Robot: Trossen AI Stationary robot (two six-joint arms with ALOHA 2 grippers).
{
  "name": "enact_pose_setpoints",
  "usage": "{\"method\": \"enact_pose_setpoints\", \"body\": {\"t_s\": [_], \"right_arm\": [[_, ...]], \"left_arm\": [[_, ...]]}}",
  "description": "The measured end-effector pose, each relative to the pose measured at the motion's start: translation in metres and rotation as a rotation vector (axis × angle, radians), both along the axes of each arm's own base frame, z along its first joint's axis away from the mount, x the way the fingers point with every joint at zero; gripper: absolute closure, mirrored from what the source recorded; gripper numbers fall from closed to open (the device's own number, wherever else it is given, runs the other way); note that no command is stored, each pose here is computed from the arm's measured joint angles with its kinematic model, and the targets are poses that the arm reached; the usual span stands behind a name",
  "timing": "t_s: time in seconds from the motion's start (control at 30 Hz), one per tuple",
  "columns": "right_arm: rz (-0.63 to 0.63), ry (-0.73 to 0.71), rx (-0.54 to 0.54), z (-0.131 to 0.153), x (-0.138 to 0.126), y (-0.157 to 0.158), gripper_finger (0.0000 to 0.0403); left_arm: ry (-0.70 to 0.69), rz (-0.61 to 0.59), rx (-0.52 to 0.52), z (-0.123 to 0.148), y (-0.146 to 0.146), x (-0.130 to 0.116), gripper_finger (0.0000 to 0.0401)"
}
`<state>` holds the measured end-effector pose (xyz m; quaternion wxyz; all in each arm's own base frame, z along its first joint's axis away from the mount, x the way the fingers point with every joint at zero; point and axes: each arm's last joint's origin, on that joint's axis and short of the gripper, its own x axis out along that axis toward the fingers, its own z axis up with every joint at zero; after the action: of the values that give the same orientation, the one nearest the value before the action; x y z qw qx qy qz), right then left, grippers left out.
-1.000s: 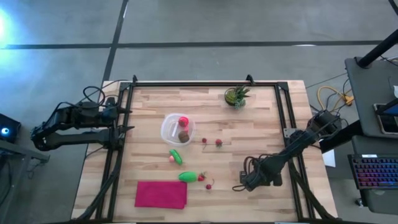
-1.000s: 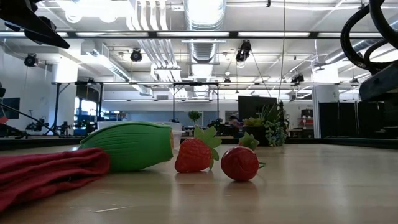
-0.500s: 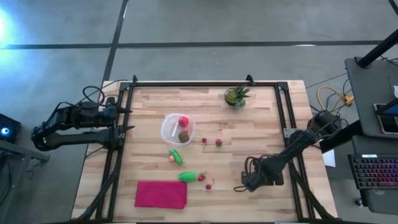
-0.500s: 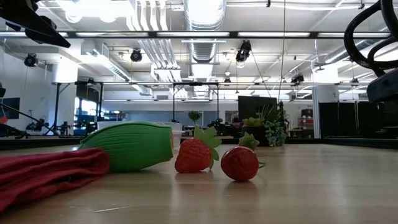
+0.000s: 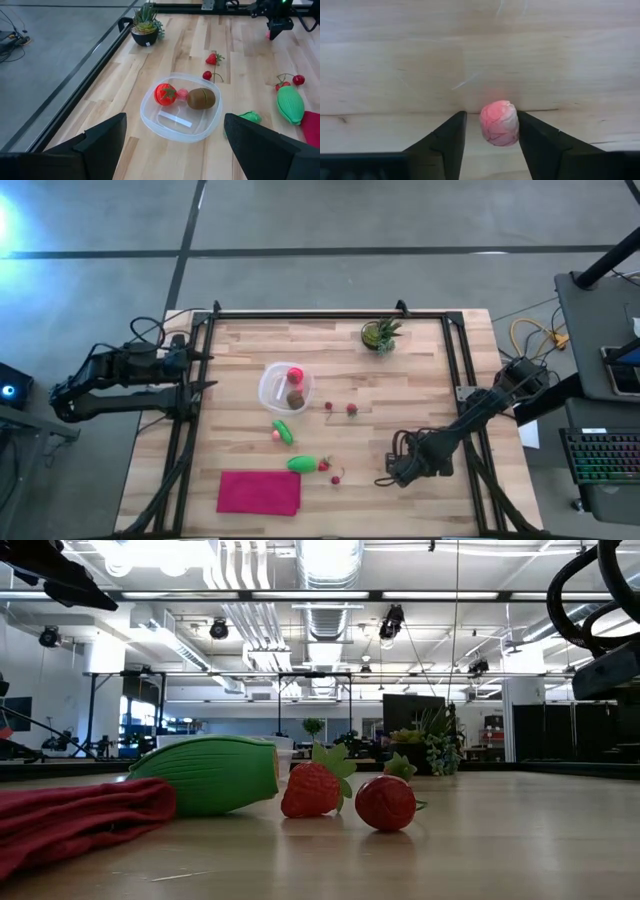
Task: Pick and placing Produce into tupperware
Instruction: Put the right pink peach into the transparent bin
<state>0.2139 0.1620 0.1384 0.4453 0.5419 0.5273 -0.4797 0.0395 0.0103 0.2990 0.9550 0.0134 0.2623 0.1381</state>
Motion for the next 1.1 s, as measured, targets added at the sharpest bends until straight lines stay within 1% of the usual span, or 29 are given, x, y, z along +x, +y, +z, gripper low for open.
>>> {"method": "enact_pose_setpoints", "body": {"t_s": [0.27,0.43,0.53,0.6,0.67,0.77,0.83,0.9,1.0,1.1], "right_arm": [[-0.001,-0.005,-0.003,0.0,0.0,0.0,0.0291],[-0.006,-0.018,-0.031,0.006,0.004,0.001,0.0308],[-0.022,-0.082,-0.047,0.018,0.016,0.002,0.0308],[0.004,-0.15,-0.08,0.029,0.028,-0.001,0.0307],[0.057,-0.255,-0.108,0.046,0.048,-0.007,0.0308],[0.181,-0.378,-0.166,0.072,0.08,-0.031,0.0307],[0.232,-0.428,-0.21,0.085,0.101,-0.054,0.0307],[0.273,-0.447,-0.267,0.093,0.119,-0.079,0.0307],[0.316,-0.473,-0.321,0.104,0.141,-0.115,0.0307],[0.384,-0.5,-0.339,0.111,0.164,-0.143,0.0307]], "left_arm": [[0.0,0.0,0.0,0.0,0.0,0.0,0.0082],[0.0,0.0,0.0,0.0,0.0,0.0,0.0082],[0.001,0.0,0.0,0.0,0.0,0.0,0.0082],[0.001,0.0,0.001,0.0,0.0,0.0,0.0082],[0.0,0.0,0.001,0.0,0.0,0.0,0.0082],[0.002,-0.003,0.006,0.0,0.0,0.0,0.0082],[0.003,-0.003,0.006,0.0,0.0,0.0,0.0082],[0.001,-0.001,0.002,0.0,0.0,0.0,0.0082],[0.0,-0.001,0.002,0.0,0.0,0.0,0.0082],[0.0,-0.001,0.002,0.0,0.0,0.0,0.0082]]}}
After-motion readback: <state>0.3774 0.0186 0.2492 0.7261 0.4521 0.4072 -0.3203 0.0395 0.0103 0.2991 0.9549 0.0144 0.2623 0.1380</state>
